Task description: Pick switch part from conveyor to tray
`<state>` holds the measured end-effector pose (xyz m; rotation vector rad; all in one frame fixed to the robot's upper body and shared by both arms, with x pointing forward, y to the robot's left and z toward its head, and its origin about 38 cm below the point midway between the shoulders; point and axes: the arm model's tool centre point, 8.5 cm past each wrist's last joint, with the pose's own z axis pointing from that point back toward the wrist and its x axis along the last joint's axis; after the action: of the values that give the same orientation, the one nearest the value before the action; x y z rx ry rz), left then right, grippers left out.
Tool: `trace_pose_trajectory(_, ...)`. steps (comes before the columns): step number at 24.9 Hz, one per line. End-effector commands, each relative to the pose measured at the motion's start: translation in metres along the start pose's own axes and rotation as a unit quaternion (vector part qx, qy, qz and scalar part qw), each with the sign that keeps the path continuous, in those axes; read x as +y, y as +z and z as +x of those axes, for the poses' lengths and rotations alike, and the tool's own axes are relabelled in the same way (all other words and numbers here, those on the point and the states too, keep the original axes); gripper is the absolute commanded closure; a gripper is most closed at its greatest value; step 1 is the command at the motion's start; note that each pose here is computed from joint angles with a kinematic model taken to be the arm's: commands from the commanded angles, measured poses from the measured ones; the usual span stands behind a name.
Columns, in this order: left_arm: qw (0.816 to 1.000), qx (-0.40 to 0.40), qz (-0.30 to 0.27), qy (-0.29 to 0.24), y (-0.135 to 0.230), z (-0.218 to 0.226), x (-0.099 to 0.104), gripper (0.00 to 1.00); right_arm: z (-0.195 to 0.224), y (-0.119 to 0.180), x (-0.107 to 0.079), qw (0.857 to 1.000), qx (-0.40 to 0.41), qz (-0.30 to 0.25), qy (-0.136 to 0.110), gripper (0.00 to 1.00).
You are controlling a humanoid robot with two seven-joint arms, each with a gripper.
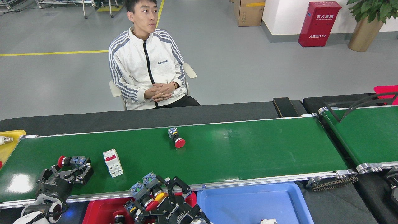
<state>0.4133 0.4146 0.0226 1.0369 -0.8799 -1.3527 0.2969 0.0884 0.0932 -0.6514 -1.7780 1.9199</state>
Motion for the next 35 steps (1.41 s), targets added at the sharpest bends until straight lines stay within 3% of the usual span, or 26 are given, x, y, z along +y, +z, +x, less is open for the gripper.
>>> trace_pose_trajectory(1, 1.000, 0.001, 0.022, 0.007, 0.000, -0.002, 0.010, 0.64, -0.011, -0.001, -0.013, 1.000, 0.013, -0.020, -0.004, 0.00)
trace_pose_trajectory(5, 0.996, -0.057, 0.063, 0.004, 0.032, -0.002, 0.013, 0.66, -0.073, 0.018, -0.021, 0.992, 0.114, -0.042, -0.045, 0.00)
trace_pose_trajectory(7, 0.993, -0.092, 0.079, -0.009, 0.065, -0.007, 0.008, 0.65, -0.118, 0.047, -0.007, 0.976, 0.196, -0.041, -0.080, 0.00)
trace_pose_trajectory(9, 0.987, -0.126, 0.094, -0.025, 0.096, 0.001, 0.005, 0.65, -0.158, 0.085, 0.016, 0.952, 0.285, -0.033, -0.110, 0.00)
trace_pose_trajectory(12, 0.987, -0.125, 0.099, -0.019, 0.129, 0.026, -0.009, 0.63, -0.192, 0.144, 0.049, 0.917, 0.380, -0.018, -0.119, 0.00)
trace_pose_trajectory(15, 0.988, -0.130, 0.087, -0.007, 0.162, 0.053, -0.028, 0.56, -0.210, 0.178, 0.058, 0.905, 0.413, -0.012, -0.102, 0.00)
trace_pose_trajectory(17, 0.988, -0.136, 0.076, 0.007, 0.173, 0.072, -0.039, 0.45, -0.212, 0.180, 0.059, 0.903, 0.416, -0.012, -0.102, 0.00)
trace_pose_trajectory(20, 0.985, -0.149, 0.088, 0.008, 0.174, 0.089, -0.031, 0.01, -0.206, 0.181, 0.060, 0.904, 0.414, -0.011, -0.103, 0.00)
trace_pose_trajectory(27, 0.986, -0.140, 0.091, 0.015, 0.175, 0.083, -0.032, 0.00, -0.158, 0.202, 0.056, 0.914, 0.393, -0.015, -0.102, 0.00)
trace_pose_trajectory(29, 0.987, -0.128, 0.092, 0.016, 0.176, 0.076, -0.032, 0.00, -0.149, 0.206, 0.060, 0.916, 0.393, -0.012, -0.076, 0.00)
trace_pose_trajectory(32, 0.988, -0.117, 0.096, 0.017, 0.176, 0.069, -0.031, 0.00, -0.144, 0.218, 0.067, 0.920, 0.388, -0.014, -0.057, 0.00)
trace_pose_trajectory(35, 0.995, 0.011, 0.088, 0.038, 0.175, 0.031, -0.035, 0.00, -0.152, 0.223, 0.067, 0.929, 0.364, -0.019, -0.064, 0.00)
